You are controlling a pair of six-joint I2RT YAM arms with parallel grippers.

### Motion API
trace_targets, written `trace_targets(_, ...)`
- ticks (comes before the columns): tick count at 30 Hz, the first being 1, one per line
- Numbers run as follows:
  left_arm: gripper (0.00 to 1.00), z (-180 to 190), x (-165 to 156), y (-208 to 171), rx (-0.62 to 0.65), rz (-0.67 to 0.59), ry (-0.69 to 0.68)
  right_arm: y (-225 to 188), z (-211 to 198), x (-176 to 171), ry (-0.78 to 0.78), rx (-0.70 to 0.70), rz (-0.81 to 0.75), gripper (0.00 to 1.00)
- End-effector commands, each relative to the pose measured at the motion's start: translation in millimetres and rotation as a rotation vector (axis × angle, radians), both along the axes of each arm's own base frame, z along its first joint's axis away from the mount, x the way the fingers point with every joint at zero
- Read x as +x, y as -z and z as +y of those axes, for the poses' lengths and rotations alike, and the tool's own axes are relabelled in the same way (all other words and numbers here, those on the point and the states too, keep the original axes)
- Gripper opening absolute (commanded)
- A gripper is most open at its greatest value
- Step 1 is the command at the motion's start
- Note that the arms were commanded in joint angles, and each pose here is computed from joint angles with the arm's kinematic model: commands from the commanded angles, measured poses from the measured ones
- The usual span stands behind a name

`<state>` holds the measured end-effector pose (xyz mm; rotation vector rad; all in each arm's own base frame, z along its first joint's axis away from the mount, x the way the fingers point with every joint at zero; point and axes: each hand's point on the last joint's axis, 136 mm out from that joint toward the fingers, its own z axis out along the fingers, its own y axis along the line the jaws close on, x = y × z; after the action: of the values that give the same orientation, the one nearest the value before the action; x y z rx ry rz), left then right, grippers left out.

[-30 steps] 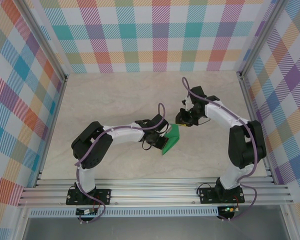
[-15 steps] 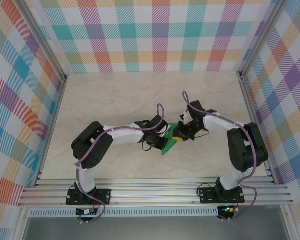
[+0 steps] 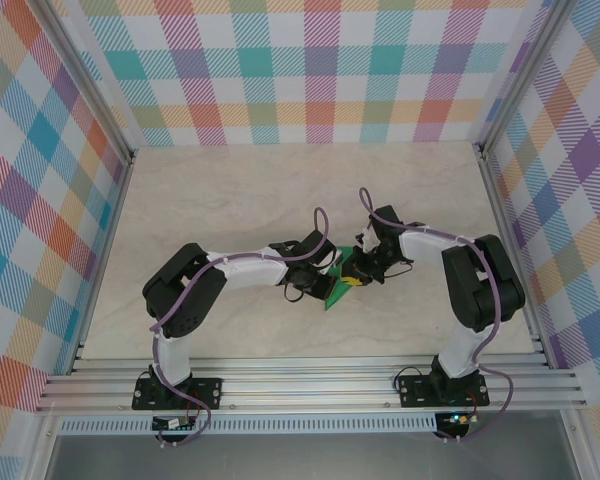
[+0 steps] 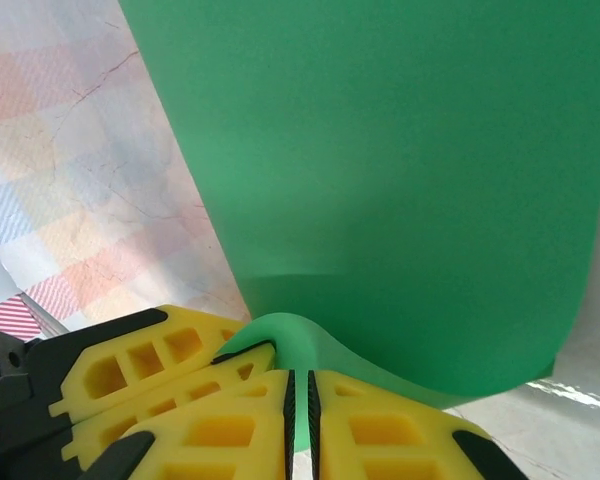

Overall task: Fold a paper plane with a square sheet of paper (pick it up from the middle)
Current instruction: Third fold the triangle at the center of the table.

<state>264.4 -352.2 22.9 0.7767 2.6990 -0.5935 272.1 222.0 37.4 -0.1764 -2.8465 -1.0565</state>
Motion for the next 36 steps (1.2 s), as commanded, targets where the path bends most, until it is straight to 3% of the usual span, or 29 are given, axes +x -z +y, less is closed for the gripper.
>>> trace_targets(1,0.03,2,2,-7,-0.014,-0.002,-0.002,12,0,-3,-0.005,-0.013,0.015,0.14)
trace_targets(14,0.06,7,2,-13,-0.004,-0.018,-0.012,34,-10,-7,-0.023,-0.086,0.040,0.15)
trace_targets(17,0.16,6,4,-26,-0.027,-0.035,-0.030,39,-11,-11,-0.022,-0.089,0.055,0.15)
trace_targets(20,0.35,5,7,-48,-0.067,-0.061,-0.061,42,-14,-13,-0.018,-0.105,0.060,0.15)
trace_targets(24,0.45,11,10,-75,-0.122,-0.100,-0.141,43,-14,-13,-0.014,-0.110,0.063,0.15)
trace_targets(27,0.43,10,1,-83,-0.163,-0.059,-0.157,42,-14,-12,-0.013,-0.107,0.059,0.15)
trace_targets(32,0.29,-10,-14,-89,-0.282,0.017,-0.159,39,-14,-10,-0.007,-0.108,0.053,0.15)
trace_targets(36,0.26,-26,-22,-74,-0.257,0.049,-0.159,39,-13,-10,0.000,-0.106,0.055,0.15)
